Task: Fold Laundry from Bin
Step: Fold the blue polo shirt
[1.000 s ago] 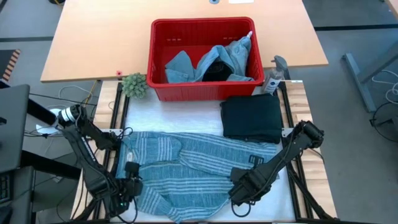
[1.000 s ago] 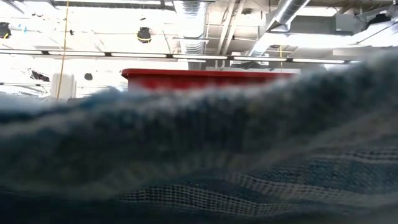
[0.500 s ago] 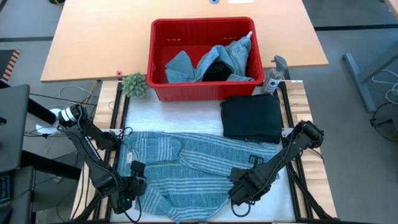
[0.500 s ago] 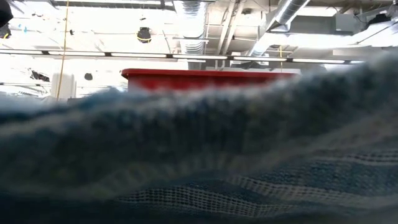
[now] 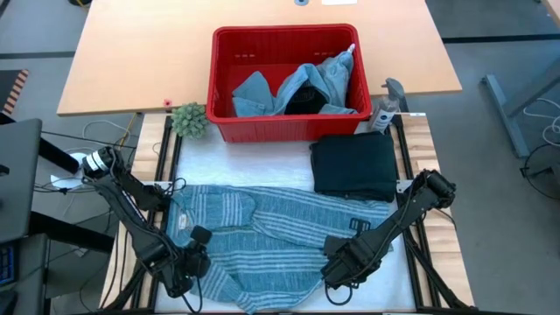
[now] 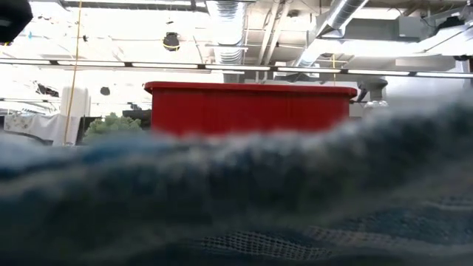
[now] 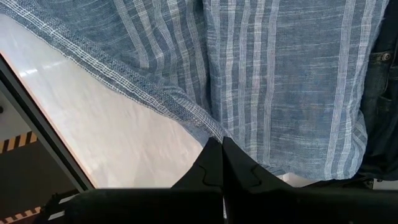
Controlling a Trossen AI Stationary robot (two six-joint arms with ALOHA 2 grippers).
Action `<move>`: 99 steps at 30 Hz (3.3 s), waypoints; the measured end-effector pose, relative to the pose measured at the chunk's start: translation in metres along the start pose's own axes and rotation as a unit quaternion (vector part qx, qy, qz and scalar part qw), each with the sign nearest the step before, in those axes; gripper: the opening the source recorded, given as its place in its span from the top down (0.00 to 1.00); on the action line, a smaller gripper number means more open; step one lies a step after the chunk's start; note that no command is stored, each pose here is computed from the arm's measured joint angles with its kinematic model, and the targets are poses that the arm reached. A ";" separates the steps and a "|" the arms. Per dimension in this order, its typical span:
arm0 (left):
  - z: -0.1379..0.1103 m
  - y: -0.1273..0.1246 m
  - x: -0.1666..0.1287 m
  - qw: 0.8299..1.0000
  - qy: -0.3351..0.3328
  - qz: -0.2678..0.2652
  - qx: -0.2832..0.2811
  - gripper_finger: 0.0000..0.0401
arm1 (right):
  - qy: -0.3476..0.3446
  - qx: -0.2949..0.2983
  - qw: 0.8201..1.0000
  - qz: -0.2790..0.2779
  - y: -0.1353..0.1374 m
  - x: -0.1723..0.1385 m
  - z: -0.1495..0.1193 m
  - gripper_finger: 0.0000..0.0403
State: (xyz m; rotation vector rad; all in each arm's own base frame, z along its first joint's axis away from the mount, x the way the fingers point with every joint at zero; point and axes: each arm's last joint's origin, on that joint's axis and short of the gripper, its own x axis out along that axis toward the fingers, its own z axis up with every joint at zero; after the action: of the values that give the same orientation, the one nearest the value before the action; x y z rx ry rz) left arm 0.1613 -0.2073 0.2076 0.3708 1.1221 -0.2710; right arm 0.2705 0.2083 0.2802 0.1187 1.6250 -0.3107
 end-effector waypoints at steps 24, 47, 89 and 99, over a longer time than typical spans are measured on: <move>-0.008 0.020 -0.021 0.990 -0.037 0.033 -0.134 1.00 | 0.013 0.069 0.998 -0.004 -0.007 0.000 0.007 0.96; -0.031 0.064 -0.049 0.969 -0.020 0.145 -0.198 1.00 | -0.073 0.425 0.901 -0.045 -0.044 0.003 0.046 0.96; -0.067 0.101 -0.046 0.932 -0.065 0.139 -0.327 1.00 | 0.088 0.478 0.868 -0.102 -0.106 0.056 0.019 0.96; -0.084 0.098 -0.020 0.920 -0.037 0.150 -0.361 1.00 | 0.110 0.431 0.888 -0.115 -0.104 0.065 0.023 0.94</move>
State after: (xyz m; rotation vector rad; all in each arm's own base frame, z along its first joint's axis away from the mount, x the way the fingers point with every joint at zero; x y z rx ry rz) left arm 0.1223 -0.0823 0.2087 -0.1297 0.9967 0.3991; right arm 0.2597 0.0954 0.2275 0.6584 1.6154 -1.2322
